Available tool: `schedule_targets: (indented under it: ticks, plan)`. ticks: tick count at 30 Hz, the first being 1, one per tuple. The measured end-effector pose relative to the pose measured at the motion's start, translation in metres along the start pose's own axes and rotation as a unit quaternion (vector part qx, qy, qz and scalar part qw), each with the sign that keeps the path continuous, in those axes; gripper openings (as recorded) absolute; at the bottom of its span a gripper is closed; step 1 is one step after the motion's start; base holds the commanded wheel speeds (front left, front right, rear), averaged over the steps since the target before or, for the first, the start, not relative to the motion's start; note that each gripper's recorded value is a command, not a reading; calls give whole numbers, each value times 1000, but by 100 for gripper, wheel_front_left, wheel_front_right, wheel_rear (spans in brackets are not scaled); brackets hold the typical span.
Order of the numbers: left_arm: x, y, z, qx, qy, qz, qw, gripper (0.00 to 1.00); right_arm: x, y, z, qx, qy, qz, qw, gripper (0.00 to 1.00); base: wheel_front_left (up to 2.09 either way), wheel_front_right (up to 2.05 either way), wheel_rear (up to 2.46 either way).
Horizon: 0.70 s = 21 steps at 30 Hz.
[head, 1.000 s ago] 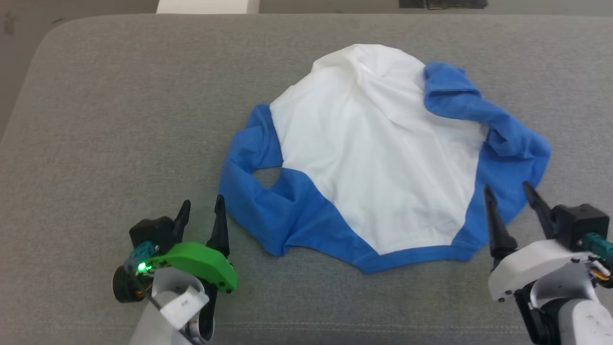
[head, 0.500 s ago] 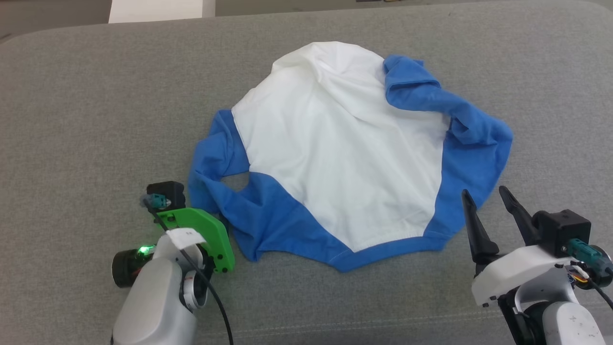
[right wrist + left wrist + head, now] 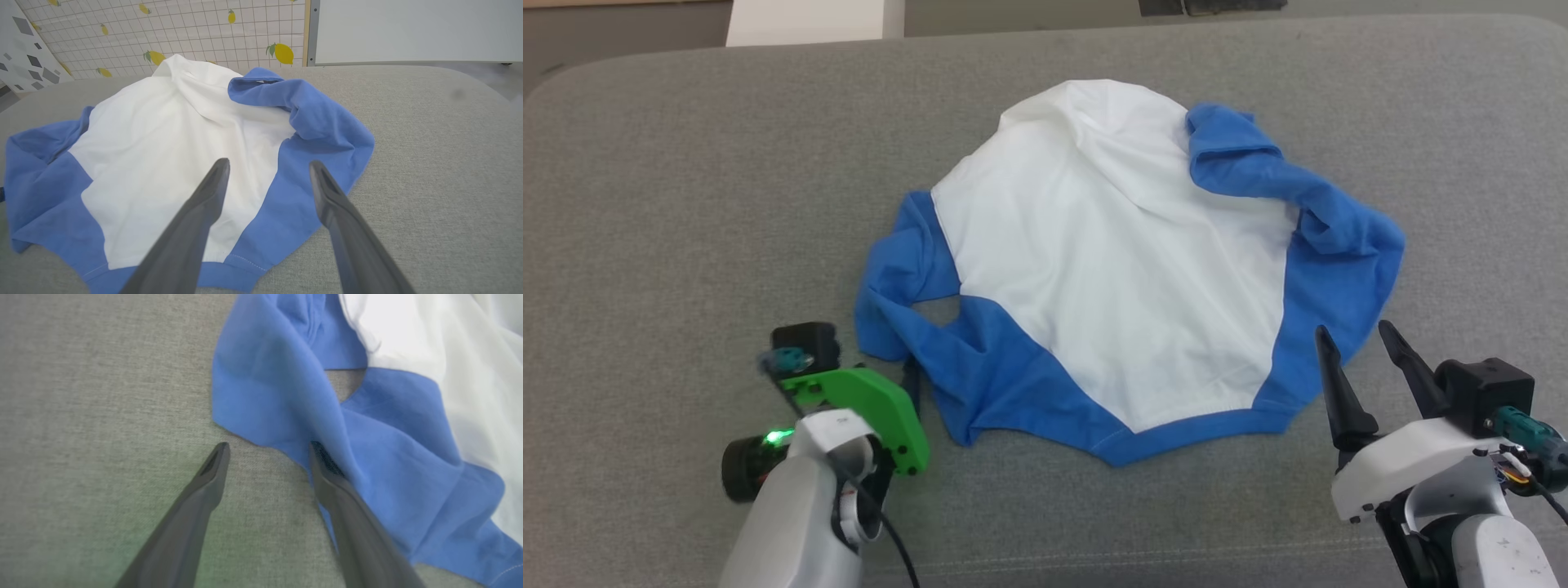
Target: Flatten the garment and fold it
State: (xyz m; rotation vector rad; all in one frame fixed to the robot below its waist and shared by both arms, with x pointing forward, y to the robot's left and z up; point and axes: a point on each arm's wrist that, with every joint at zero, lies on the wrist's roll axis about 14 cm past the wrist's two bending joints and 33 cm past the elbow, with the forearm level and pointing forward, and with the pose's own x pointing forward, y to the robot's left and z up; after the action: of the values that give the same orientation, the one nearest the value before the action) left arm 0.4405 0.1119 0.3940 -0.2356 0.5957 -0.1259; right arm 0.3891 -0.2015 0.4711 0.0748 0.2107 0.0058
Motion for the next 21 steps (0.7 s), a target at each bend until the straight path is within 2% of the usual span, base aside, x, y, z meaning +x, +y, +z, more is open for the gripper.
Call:
schedule_targets:
  ticks: [5,10,18,21]
  plan:
    - [-18,11,20,-32,-49,13,998,100,-1,1,5,0,-7,2,1000,100,0,0,0]
    - [-24,9,37,-39,-75,9,996,100,-1,6,8,-1,-8,9,1000,100,0,0,0]
    - [9,9,26,-23,-12,15,1000,100,0,5,-3,6,7,6,1000,100,0,0,0]
    - [20,10,7,-8,43,16,999,100,-1,-2,-8,8,14,-4,1000,100,0,0,0]
